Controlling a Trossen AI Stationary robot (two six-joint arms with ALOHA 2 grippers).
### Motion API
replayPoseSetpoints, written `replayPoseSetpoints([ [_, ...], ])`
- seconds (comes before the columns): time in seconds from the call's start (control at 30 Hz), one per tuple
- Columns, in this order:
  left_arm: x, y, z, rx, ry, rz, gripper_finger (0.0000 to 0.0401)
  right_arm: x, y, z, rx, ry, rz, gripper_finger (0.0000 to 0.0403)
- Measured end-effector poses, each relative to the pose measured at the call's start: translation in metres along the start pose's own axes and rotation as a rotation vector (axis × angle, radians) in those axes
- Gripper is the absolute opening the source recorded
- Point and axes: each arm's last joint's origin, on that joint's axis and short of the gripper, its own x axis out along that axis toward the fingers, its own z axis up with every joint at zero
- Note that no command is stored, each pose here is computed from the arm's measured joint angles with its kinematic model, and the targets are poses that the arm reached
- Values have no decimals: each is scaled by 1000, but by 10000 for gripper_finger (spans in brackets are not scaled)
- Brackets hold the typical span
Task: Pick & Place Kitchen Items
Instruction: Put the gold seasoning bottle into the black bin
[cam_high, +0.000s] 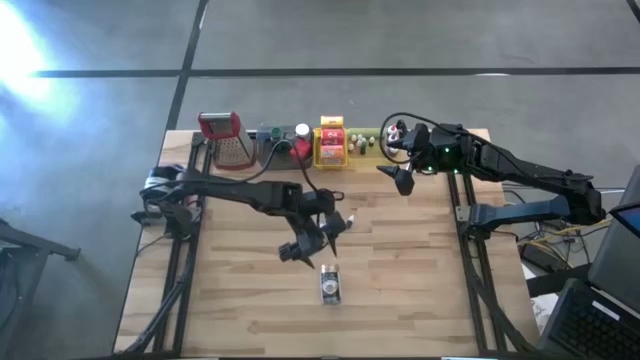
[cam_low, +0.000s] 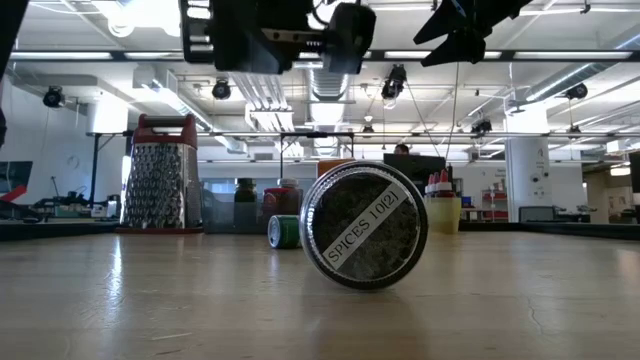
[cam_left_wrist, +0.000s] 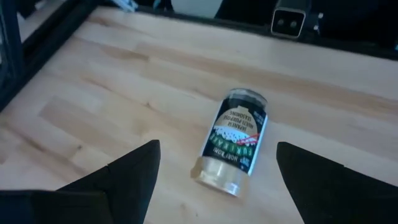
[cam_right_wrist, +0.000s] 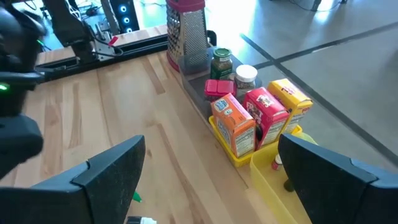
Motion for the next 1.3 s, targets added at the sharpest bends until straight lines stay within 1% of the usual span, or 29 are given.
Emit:
replayPoseSetpoints([
  [0.13, 8, -1, -23, 6, -91, 2, 320, 0, 0, 0, -4, 0, 0, 363],
  [0.27, 18, -1, -50, -28, -180, -15, 313, 0, 0, 0, 0, 0, 0, 363],
  [0.4, 27, 1, -72, -34, -233, -4, 312, 0, 0, 0, -3, 0, 0, 364],
  [0.5, 38, 5, -87, -75, -260, -15, 312, 0, 0, 0, 0, 0, 0, 364],
  [0.67, 50, 10, -111, -167, -265, -22, 312, 0, 0, 0, -3, 0, 0, 364],
  [0.73, 51, 12, -115, -176, -276, -11, 312, 0, 0, 0, 0, 0, 0, 363],
  [0.87, 51, 13, -115, -194, -286, -8, 312, 0, 0, 0, -4, 0, 0, 364],
  [1.1, 52, 8, -119, -132, -247, -7, 312, 0, 0, 0, -4, 0, 0, 364],
  [1.3, 53, 7, -120, -185, -231, -12, 312, 0, 0, 0, -1, 0, 0, 364],
])
